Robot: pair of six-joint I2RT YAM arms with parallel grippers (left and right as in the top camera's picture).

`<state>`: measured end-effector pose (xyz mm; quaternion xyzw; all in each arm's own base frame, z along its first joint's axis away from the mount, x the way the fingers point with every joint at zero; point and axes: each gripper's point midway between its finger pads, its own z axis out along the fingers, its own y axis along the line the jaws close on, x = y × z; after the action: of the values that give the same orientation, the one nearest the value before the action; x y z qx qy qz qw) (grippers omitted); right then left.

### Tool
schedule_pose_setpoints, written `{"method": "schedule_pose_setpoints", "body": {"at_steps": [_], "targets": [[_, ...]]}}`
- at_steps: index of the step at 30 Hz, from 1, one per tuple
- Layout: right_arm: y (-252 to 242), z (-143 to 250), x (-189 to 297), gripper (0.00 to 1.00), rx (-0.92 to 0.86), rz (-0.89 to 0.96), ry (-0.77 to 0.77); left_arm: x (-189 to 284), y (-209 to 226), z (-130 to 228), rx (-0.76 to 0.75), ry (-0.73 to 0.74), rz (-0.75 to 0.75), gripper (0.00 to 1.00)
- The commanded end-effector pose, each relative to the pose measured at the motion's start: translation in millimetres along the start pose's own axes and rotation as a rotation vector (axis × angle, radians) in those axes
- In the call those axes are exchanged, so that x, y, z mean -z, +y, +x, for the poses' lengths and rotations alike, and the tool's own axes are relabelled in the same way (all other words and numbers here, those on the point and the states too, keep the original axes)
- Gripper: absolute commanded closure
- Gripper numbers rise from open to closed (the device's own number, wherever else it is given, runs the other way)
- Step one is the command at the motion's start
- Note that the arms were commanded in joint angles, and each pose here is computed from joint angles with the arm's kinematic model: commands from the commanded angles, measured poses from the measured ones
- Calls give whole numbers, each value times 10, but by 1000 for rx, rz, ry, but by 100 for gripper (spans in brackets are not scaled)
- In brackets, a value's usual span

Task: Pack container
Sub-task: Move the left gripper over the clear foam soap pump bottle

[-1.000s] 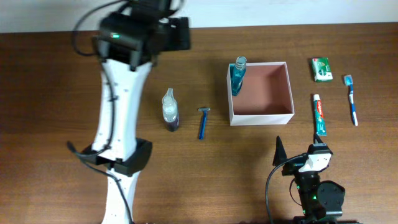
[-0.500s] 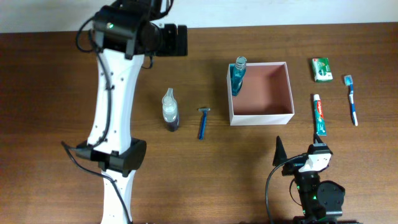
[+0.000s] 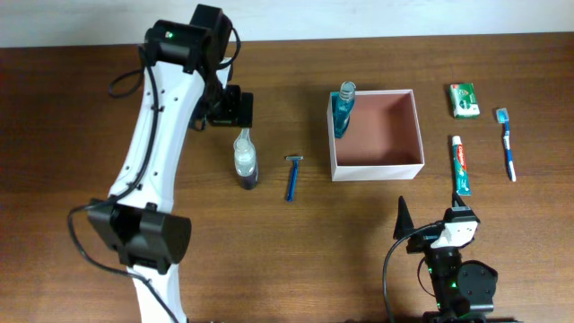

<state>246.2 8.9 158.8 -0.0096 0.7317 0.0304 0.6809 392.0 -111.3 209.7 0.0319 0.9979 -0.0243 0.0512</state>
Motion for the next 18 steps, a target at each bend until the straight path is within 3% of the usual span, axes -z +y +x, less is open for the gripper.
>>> {"method": "schedule_pose_setpoints", "body": {"at_steps": [1, 12, 18], "targets": [[1, 22, 0, 1, -3, 2, 4, 55, -183, 134, -21, 27, 102, 1], [1, 22, 0, 1, -3, 2, 4, -47, -77, 124, -60, 15, -44, 1], [1, 22, 0, 1, -3, 2, 4, -306, -83, 105, -62, 35, -49, 1]]}}
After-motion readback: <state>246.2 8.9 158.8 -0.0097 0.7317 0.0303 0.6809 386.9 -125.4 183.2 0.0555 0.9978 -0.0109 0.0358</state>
